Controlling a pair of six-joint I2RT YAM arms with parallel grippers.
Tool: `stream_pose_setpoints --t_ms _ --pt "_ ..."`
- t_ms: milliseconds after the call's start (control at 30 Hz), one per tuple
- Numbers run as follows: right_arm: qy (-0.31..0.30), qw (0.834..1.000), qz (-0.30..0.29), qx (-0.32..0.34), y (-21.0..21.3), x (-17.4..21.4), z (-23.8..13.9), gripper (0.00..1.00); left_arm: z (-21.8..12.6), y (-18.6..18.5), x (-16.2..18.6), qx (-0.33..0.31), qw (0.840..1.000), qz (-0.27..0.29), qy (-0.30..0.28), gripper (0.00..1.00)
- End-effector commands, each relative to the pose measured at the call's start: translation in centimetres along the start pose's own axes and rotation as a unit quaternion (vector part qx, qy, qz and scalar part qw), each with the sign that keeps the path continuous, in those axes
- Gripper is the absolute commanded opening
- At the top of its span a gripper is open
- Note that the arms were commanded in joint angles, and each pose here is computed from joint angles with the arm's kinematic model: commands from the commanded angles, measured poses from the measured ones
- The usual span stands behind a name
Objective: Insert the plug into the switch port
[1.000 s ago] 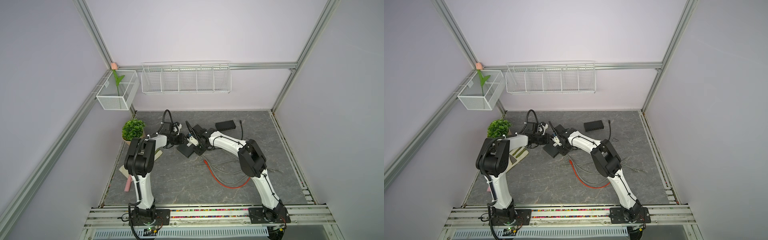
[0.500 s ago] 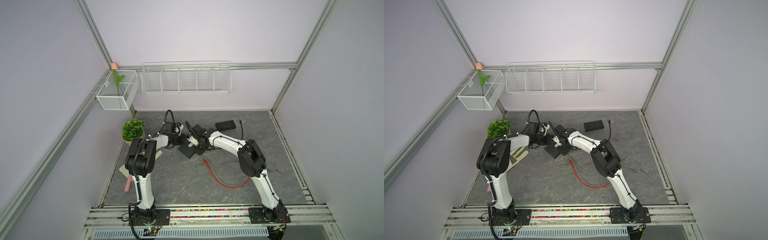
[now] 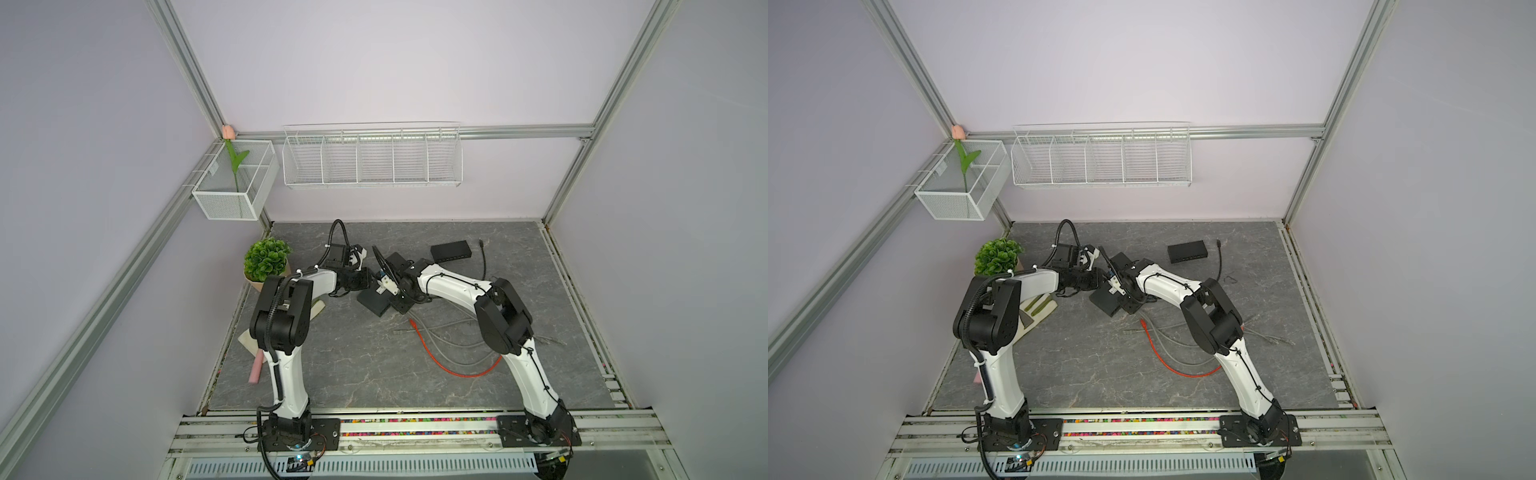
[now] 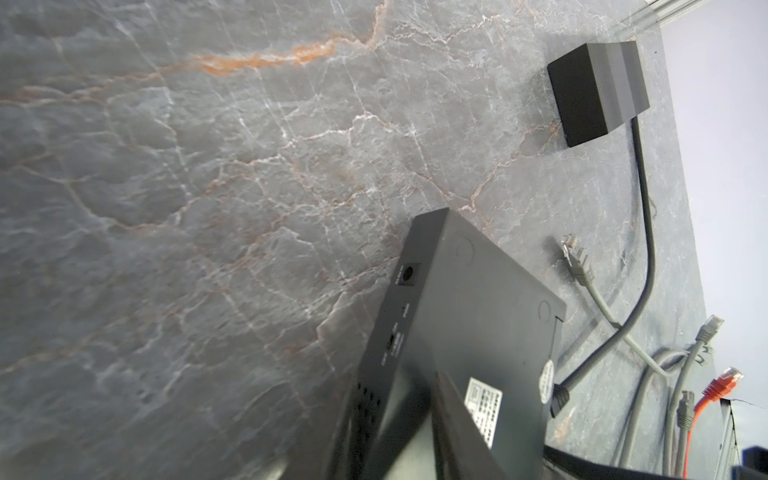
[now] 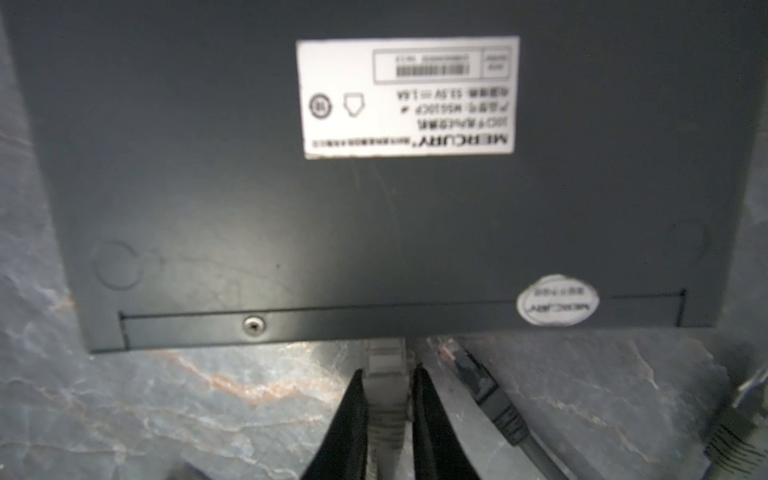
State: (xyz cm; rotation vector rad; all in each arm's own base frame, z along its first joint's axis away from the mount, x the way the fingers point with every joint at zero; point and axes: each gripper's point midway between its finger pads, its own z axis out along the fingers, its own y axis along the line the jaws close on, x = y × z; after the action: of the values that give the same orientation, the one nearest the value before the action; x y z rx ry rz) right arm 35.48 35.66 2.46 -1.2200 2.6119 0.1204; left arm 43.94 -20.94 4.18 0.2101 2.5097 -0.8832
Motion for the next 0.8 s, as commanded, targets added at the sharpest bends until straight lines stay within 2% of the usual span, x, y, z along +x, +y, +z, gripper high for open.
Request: stream_pose_setpoints --t_ms 0,333,533,767 --pt "-0.005 1.000 -0.009 0.000 -0.1 -0.2 -0.6 0.14 0.3 0.6 1.0 -0.005 1.000 -0.006 0.021 0.32" --pt "-0.005 1.000 -0.024 -0.018 0.7 -1.0 0.0 0.15 0.8 0.0 1.5 -0.001 0.999 0.009 0.036 0.32" --pt "-0.002 0.999 -0.037 -0.023 0.8 -1.6 0.7 0.08 0.9 -0.8 1.9 0.007 0.999 0.025 0.045 0.31" --pt "-0.011 0.999 -0.041 -0.034 0.0 -2.3 1.0 0.07 1.6 -1.6 2.9 0.011 0.996 0.048 0.070 0.30"
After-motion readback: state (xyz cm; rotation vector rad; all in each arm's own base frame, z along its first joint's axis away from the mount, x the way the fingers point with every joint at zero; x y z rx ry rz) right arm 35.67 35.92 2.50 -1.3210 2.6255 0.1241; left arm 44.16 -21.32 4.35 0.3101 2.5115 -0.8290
